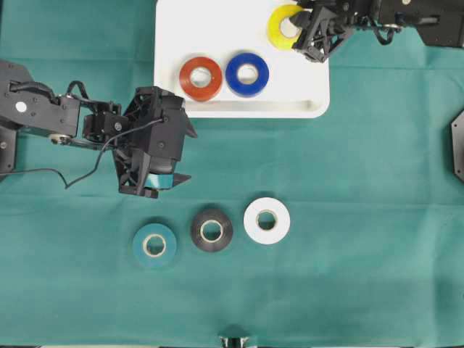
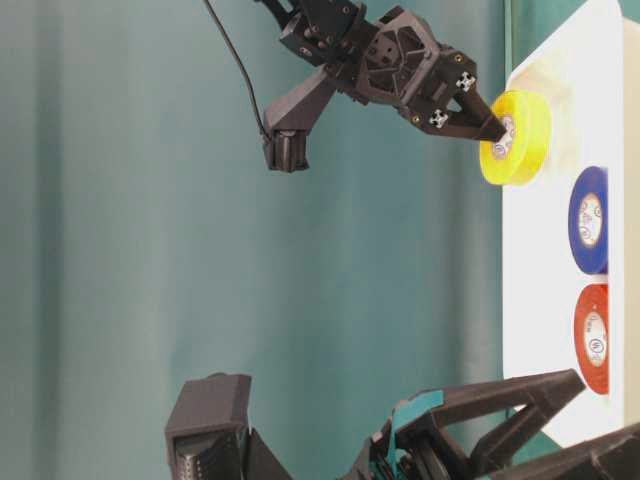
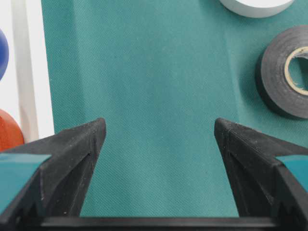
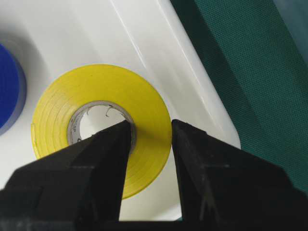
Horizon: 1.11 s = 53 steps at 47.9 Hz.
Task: Put the tape alternately from left to right into the white case.
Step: 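Lift the yellow roll and carry it into the tray's right side, then release the yellow roll in the tray and withdraw the right gripper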
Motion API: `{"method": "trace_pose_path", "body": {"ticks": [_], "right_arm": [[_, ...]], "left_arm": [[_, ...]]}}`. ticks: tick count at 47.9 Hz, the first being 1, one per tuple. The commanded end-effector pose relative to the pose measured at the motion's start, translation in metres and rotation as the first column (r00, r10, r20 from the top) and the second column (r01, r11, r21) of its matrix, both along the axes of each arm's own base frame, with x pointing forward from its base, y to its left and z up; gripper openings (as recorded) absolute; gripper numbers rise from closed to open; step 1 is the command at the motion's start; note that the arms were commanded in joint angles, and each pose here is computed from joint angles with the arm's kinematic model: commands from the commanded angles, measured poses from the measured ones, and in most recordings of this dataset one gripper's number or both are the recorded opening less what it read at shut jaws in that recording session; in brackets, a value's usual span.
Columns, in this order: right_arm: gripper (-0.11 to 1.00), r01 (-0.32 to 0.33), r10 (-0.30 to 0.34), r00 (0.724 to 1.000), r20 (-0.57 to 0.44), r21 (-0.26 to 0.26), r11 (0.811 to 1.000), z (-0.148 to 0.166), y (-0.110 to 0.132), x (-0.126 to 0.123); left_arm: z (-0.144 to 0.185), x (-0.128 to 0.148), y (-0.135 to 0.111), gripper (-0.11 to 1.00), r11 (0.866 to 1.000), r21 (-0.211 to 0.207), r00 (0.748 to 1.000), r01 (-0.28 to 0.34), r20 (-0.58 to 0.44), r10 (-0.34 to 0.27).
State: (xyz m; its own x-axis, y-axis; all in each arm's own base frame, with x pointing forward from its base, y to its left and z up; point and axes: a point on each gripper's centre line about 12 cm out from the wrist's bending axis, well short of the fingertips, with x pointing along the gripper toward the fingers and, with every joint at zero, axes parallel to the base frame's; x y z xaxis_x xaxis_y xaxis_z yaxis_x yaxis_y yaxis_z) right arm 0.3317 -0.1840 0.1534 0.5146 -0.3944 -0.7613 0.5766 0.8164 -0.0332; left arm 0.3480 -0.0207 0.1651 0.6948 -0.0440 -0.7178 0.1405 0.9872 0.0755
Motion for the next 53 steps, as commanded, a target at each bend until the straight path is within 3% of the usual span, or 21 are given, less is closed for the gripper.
{"method": "trace_pose_path", "body": {"ticks": [1, 15, 19, 29, 31, 53], "right_arm": [[0.01, -0.002, 0.003, 0.999, 0.033, -0.016, 1.0, 0.0107, -0.0026, 0.0036], [0.04, -0.004, 0.004, 0.999, 0.033, -0.017, 1.0, 0.0104, -0.0025, 0.0034], [0.2, -0.003, 0.003, 0.999, 0.032, -0.015, 1.0, 0.0098, -0.0024, 0.0034], [0.79, -0.005, 0.005, 1.0, 0.029, -0.017, 1.0, 0.0094, -0.0021, 0.0027], [0.85, -0.004, 0.005, 1.0, 0.028, -0.015, 1.0, 0.0089, -0.0019, 0.0023], [0.83, -0.021, 0.021, 1.0, 0.021, -0.01, 1.0, 0.0062, 0.006, 0.0022]], "left_arm": [[0.0079, 0.0029, -0.0018, 0.93, 1.0, -0.005, 1.0, 0.002, 0.029, -0.001], [0.0083, 0.0031, -0.0024, 0.93, 1.0, -0.005, 1.0, 0.003, 0.029, -0.003], [0.0083, 0.0031, -0.0024, 0.93, 1.0, -0.005, 1.0, 0.003, 0.029, -0.003], [0.0089, 0.0037, -0.0024, 0.93, 1.0, -0.005, 0.999, 0.003, 0.032, -0.003], [0.0088, 0.0035, -0.0024, 0.93, 1.0, -0.005, 1.0, 0.003, 0.03, -0.003], [0.0093, 0.0039, -0.0024, 0.93, 1.0, -0.005, 0.999, 0.003, 0.032, -0.003]]}}
